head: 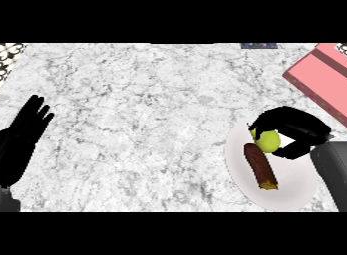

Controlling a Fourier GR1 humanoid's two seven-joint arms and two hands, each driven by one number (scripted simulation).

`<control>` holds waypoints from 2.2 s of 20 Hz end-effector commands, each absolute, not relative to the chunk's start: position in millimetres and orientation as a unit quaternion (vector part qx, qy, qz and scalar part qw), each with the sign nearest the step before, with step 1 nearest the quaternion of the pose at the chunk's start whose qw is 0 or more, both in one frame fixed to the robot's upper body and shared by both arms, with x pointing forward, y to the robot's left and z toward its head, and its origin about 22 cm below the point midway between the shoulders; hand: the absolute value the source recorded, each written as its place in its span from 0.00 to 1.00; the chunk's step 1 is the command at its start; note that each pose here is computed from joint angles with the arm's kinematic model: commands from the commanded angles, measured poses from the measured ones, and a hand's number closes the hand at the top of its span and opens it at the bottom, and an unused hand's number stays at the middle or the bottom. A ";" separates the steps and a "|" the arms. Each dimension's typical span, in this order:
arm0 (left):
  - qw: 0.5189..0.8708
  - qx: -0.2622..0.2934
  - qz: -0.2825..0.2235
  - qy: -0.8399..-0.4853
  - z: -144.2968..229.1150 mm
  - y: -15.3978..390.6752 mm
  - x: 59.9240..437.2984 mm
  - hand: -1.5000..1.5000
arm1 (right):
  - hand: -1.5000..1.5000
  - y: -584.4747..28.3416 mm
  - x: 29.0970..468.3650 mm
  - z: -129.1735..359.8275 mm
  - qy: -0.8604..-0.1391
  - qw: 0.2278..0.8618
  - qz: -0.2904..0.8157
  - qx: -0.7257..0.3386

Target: Pick the pear from the plate and place it in the cardboard box

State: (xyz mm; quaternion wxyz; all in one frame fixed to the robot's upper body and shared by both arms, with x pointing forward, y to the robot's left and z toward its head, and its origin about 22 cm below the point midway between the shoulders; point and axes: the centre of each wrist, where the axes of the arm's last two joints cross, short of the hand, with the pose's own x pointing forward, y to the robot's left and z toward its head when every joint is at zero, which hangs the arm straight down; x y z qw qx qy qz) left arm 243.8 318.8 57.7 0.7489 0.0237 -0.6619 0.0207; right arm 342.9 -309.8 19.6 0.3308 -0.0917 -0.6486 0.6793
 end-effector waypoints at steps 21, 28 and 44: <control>0.743 0.022 0.019 -0.668 54.0 306.2 236.0 0.50 | 1.00 -245.2 389.7 68.0 -0.481 0.574 0.557 -0.360; 0.752 0.034 0.035 -0.657 45.7 320.8 247.7 0.50 | 1.00 -229.0 381.1 157.8 -0.572 0.515 0.506 -0.389; 0.748 0.030 0.022 -0.663 56.8 328.3 240.0 0.50 | 1.00 -302.1 348.6 283.3 -0.589 0.516 0.296 -0.547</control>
